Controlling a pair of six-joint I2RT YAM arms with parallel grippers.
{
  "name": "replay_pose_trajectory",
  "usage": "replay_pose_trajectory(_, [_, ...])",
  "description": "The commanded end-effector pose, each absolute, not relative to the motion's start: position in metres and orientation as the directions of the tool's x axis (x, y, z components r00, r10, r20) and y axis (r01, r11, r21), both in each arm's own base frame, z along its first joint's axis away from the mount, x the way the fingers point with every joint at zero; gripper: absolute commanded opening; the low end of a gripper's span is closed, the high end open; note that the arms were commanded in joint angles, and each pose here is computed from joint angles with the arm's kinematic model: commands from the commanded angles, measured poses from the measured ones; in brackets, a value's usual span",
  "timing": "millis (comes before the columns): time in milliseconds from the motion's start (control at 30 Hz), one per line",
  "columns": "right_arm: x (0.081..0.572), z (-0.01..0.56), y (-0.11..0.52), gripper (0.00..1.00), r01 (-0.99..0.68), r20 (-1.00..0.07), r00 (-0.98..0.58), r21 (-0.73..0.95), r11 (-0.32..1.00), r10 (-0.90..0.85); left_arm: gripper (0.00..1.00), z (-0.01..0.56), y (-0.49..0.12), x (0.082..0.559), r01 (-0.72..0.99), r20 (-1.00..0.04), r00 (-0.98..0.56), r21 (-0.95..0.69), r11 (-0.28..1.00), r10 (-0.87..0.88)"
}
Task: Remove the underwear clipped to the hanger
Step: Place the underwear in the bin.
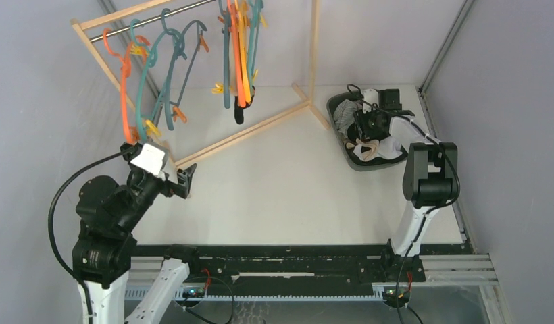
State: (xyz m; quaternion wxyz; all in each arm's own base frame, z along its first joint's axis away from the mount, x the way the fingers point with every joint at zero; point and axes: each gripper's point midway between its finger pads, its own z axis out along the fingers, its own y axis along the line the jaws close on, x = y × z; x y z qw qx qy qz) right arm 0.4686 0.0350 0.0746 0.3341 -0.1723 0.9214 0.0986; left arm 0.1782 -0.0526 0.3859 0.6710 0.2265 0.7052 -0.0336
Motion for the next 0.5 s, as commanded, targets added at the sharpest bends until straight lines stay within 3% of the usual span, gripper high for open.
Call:
replay_pose_trajectory(0, [0.476, 0.135, 0.025, 0.61, -0.366, -0.715, -0.646, -0.018, 0.930, -0.268, 0.99, 0.406, -0.062, 0.187, 0.398, -0.966, 0.019, 0.246, 0.884, 0.260])
replay_pose_trajectory(33, [0.474, 0.145, 0.026, 0.72, -0.370, -0.724, -0.634, -0.026, 0.929, -0.273, 0.99, 0.409, -0.063, 0.189, 0.403, -0.967, 0.017, 0.239, 0.884, 0.254])
replay_pose_trajectory(133, [0.465, 0.174, 0.032, 0.89, -0.384, -0.753, -0.591, -0.054, 0.922, -0.290, 0.98, 0.423, -0.066, 0.194, 0.410, -0.971, 0.020, 0.225, 0.884, 0.238])
replay_pose_trajectory(467, [0.414, 0.258, 0.059, 0.92, -0.440, -0.846, -0.452, -0.065, 0.896, -0.284, 0.94, 0.465, -0.067, 0.210, 0.381, -0.972, 0.003, 0.218, 0.898, 0.235])
